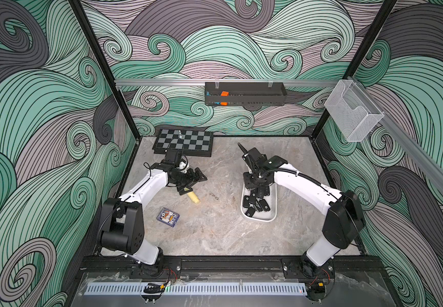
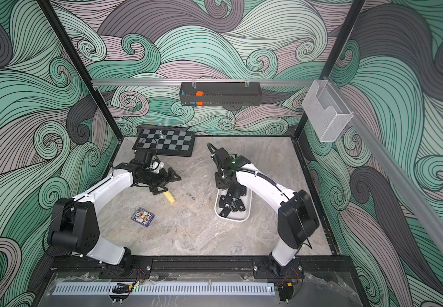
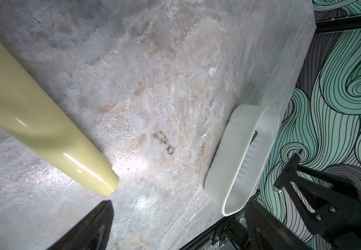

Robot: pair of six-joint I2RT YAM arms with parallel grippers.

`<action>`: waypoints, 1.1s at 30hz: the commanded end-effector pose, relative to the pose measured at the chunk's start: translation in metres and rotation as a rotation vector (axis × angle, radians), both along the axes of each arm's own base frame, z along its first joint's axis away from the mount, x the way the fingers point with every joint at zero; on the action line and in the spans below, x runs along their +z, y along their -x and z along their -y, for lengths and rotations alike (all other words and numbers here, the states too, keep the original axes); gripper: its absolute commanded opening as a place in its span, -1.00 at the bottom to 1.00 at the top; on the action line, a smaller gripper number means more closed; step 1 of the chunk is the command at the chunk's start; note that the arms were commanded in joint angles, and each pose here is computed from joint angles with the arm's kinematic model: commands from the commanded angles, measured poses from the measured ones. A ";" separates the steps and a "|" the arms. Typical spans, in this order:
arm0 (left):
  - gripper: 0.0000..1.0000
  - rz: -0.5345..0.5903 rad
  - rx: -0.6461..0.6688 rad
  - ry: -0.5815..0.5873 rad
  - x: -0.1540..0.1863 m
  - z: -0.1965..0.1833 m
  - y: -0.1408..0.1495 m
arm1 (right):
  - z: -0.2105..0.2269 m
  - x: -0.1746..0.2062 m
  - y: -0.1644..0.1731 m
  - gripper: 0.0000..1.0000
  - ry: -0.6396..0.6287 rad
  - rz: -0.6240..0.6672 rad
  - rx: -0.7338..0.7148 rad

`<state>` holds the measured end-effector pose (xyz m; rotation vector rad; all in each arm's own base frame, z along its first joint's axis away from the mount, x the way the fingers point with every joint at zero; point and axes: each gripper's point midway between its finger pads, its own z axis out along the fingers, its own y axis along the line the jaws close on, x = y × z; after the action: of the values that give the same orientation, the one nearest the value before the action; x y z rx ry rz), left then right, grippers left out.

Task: Place the car key into the storage box
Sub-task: Place the car key in the storage box.

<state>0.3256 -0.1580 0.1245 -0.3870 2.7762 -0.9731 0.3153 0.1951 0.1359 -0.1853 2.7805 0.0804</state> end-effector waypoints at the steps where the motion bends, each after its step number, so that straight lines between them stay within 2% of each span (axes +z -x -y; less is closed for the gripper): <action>1: 0.92 0.024 -0.031 -0.017 0.006 0.007 -0.006 | 0.014 -0.001 0.004 -0.26 0.001 0.026 -0.059; 15: 0.92 0.043 -0.045 -0.078 0.010 0.000 0.007 | 0.032 -0.073 0.046 -0.24 0.005 -0.127 -0.146; 25: 0.92 0.049 -0.029 -0.113 0.009 -0.009 0.018 | 0.045 -0.098 0.053 -0.13 0.049 -0.175 -0.189; 29: 0.92 0.054 -0.021 -0.137 0.008 -0.014 0.020 | 0.043 -0.089 0.046 0.10 0.036 -0.136 -0.186; 33: 0.92 0.086 -0.003 -0.207 0.011 -0.026 0.013 | 0.045 -0.059 0.026 0.62 0.034 -0.023 -0.138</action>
<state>0.3119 -0.1427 0.1290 -0.3388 2.7799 -0.7769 0.2652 0.1496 0.0448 0.0200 2.9369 -0.0203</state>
